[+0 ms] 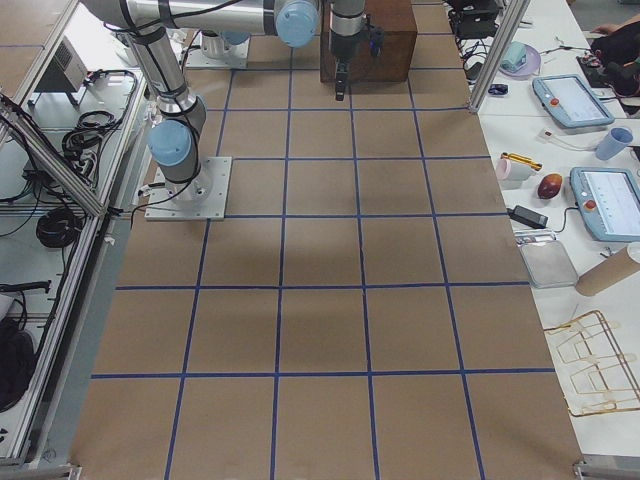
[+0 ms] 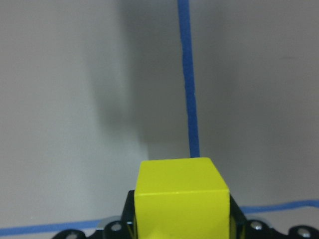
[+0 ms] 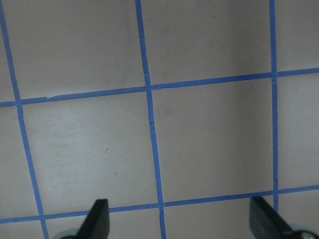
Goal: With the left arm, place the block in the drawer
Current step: 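Lift the yellow cube and carry it over the open drawer, then lower the cube into the drawer and open the left gripper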
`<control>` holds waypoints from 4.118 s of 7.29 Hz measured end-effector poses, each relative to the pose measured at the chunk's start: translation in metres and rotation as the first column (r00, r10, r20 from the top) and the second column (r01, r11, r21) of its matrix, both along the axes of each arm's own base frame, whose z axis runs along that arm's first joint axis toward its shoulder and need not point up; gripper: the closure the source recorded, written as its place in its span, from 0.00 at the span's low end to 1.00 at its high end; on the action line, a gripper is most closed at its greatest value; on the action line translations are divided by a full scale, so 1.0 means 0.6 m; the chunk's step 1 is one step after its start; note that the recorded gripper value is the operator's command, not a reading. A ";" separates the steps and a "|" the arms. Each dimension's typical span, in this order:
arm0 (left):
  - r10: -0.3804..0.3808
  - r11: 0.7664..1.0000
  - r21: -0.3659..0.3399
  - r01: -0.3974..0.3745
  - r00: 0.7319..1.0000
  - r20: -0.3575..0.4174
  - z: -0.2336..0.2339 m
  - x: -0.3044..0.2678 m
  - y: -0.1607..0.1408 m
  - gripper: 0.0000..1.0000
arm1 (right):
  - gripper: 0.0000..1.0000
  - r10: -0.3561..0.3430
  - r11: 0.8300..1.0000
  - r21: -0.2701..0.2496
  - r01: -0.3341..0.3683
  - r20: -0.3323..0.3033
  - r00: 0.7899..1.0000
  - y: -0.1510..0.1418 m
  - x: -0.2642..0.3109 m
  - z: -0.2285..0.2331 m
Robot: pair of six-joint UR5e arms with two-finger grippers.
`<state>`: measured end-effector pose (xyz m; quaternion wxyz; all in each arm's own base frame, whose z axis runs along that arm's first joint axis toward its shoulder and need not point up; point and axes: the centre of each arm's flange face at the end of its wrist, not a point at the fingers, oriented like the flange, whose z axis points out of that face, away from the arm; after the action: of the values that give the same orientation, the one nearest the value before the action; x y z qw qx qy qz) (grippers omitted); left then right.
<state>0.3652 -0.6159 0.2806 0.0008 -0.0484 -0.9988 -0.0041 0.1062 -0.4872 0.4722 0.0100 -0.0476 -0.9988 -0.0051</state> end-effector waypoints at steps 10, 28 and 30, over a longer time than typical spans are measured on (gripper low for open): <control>0.122 0.990 0.068 -0.121 0.992 -0.021 0.234 -0.280 0.020 0.54 | 0.00 0.000 1.000 0.000 0.000 0.000 1.000 0.000 0.000 0.000; 0.177 0.981 0.088 -0.172 0.983 -0.052 0.096 -0.409 -0.006 0.00 | 0.00 0.000 1.000 0.000 0.000 0.000 1.000 0.000 0.000 0.000; 0.178 0.981 0.085 -0.174 0.983 -0.051 0.101 -0.409 -0.006 0.00 | 0.00 0.000 1.000 0.000 0.000 0.000 1.000 0.000 0.000 0.000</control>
<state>0.1199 -0.6194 0.3411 0.0321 0.0400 -0.9978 -0.0425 0.1062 -0.4872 0.4722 0.0101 -0.0476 -0.9988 -0.0051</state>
